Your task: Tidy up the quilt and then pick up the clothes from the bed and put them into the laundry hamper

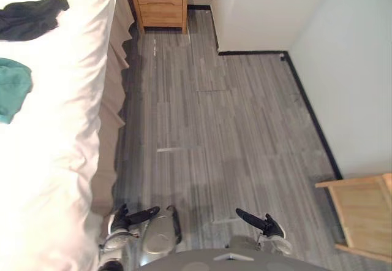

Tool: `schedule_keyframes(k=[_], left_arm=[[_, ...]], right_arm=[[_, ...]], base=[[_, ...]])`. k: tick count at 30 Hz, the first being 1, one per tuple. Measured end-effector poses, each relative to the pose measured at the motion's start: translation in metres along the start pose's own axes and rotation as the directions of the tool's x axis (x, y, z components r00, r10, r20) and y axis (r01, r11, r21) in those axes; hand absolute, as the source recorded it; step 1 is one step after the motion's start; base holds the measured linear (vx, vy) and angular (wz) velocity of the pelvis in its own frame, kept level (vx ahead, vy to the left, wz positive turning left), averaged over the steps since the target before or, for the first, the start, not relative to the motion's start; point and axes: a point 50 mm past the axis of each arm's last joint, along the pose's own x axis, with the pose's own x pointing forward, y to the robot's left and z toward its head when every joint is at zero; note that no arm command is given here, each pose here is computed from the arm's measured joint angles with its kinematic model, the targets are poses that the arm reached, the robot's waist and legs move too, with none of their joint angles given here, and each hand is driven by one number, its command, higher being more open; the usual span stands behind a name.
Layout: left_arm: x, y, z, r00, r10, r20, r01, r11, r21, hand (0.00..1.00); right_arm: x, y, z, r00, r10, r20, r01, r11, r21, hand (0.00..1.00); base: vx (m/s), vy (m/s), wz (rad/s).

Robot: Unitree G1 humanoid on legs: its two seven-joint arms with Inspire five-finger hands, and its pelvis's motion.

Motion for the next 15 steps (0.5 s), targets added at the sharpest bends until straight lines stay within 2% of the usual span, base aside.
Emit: schedule_keyframes(k=[3, 8, 11, 12, 15], left_arm=[[-0.001, -0.009, -0.002, 1.000, -0.021, -0.008, 0.022, 0.999, 0.027, 1.00], [-0.003, -0.045, 0.011, 0.993, -0.113, 0.026, 0.113, 0.994, 0.009, 1.00], [-0.005, -0.042, -0.002, 0.993, -0.115, -0.008, 0.115, 0.992, 0.059, 1.00], [-0.007, -0.043, -0.011, 0.993, -0.112, -0.049, 0.114, 0.993, 0.041, 1.00], [-0.009, -0.055, -0.012, 0.989, -0.143, -0.046, 0.144, 0.989, 0.030, 1.00]], right_arm=[[0.001, -0.002, 0.012, 0.998, -0.001, 0.056, 0.001, 1.000, 0.007, 1.00], [0.004, -0.016, 0.035, 0.991, -0.033, 0.126, 0.034, 0.999, -0.001, 1.00], [0.004, -0.018, 0.028, 0.994, -0.037, 0.098, 0.037, 0.999, 0.003, 1.00], [0.005, -0.019, 0.031, 0.994, -0.036, 0.107, 0.036, 0.999, -0.001, 1.00], [0.006, -0.026, 0.040, 0.992, -0.039, 0.123, 0.042, 0.999, -0.022, 1.00]], base=[[0.65, 0.010, 0.85], [0.59, -0.128, 1.02], [0.74, -0.338, 0.76], [0.85, -0.387, 0.31], [0.82, -0.427, -0.02]])
